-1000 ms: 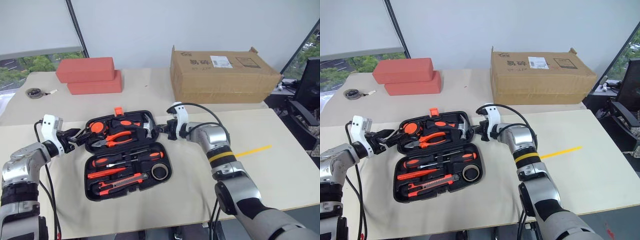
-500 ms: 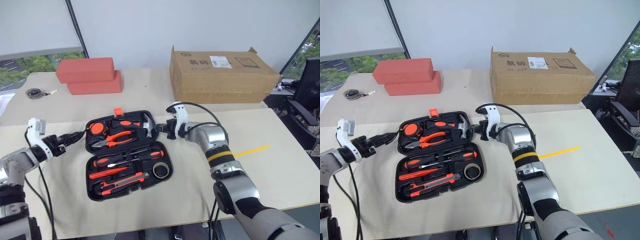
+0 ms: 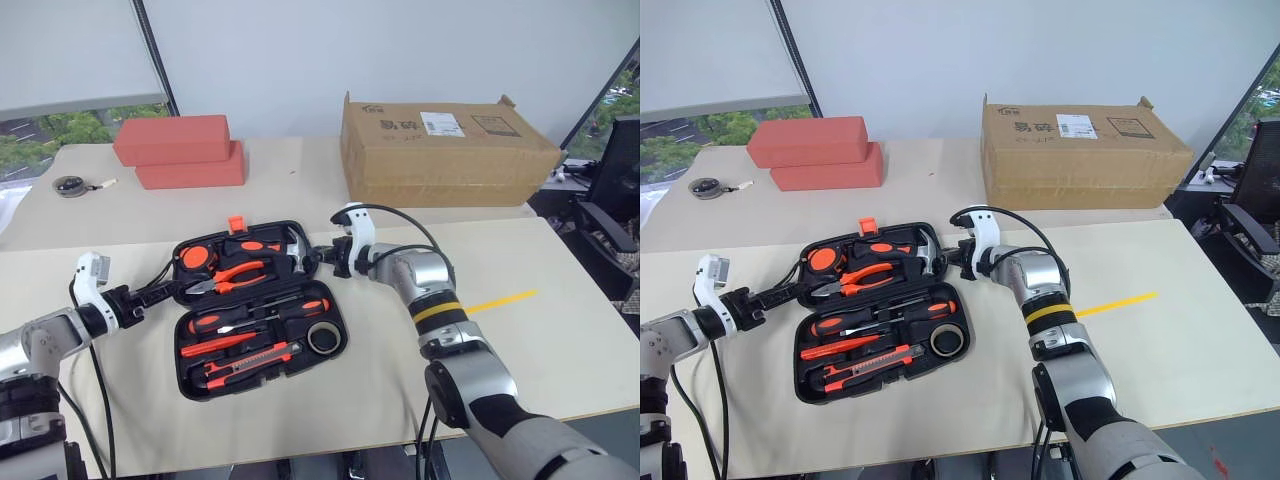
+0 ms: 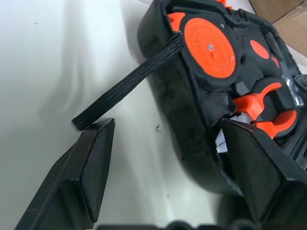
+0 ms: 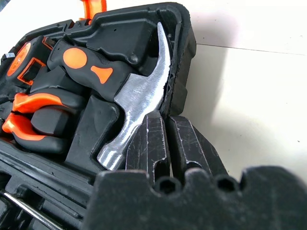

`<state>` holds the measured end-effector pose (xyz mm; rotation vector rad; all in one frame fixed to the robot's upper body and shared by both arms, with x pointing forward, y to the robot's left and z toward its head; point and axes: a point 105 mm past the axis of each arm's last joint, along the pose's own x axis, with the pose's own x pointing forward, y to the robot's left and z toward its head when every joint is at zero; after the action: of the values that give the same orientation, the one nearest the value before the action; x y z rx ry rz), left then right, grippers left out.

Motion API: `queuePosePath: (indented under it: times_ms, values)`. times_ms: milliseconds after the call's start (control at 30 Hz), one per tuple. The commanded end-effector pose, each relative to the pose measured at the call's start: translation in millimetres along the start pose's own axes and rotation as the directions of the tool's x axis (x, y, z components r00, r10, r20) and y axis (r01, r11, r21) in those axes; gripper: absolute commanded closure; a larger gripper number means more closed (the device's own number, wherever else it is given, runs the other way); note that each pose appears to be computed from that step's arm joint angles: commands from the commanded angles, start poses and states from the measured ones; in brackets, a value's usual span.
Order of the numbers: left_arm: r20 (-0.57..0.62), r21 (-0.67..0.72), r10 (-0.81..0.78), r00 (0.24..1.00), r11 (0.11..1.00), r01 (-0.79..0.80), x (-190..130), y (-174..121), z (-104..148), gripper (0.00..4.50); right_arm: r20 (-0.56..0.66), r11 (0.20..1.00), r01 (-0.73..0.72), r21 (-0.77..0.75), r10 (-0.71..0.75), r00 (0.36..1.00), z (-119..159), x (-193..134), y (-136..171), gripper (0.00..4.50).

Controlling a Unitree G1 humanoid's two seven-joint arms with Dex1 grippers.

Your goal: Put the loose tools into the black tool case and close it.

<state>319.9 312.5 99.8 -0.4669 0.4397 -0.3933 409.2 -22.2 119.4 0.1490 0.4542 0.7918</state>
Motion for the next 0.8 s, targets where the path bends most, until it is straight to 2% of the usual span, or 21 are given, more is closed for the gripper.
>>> queuePosePath:
  times_ms: [33,67,300,367,467,600,800]
  values:
    - [0.022,0.004,-0.021,1.0,1.0,0.021,4.8,-5.2,8.8,1.24,0.087,0.999,0.001,-0.046,0.003,0.996,25.4,-4.4,2.1,4.5]
    - [0.023,0.002,-0.021,1.0,1.0,0.021,5.6,-5.0,9.1,1.41,0.088,0.999,0.002,-0.047,0.002,0.996,25.6,-4.4,2.1,4.5]
    - [-0.023,0.001,-0.041,0.999,0.999,0.041,9.0,-6.7,1.3,3.94,0.093,0.999,0.009,-0.05,-0.005,0.996,26.8,-5.9,0.6,4.5]
    - [-0.03,0.002,-0.049,0.998,0.999,0.049,9.8,-7.8,-0.1,4.45,0.095,0.999,0.011,-0.05,-0.006,0.995,27.3,-6.0,0.3,4.5]
    - [-0.013,0.015,-0.065,0.998,0.998,0.066,12.4,-11.2,3.2,4.45,0.108,0.999,0.012,-0.051,-0.007,0.994,29.8,-6.8,0.5,4.5]
    - [0.096,0.05,-0.141,0.985,0.989,0.136,19.5,-29.8,28.9,4.45,0.191,0.998,0.027,-0.056,-0.016,0.982,46.4,-14.4,-2.7,4.5]
    - [0.197,0.132,-0.198,0.96,0.976,0.174,33.4,-52.7,58.8,4.45,0.298,0.997,0.029,-0.073,-0.005,0.955,66.3,-26.1,-7.8,4.5]
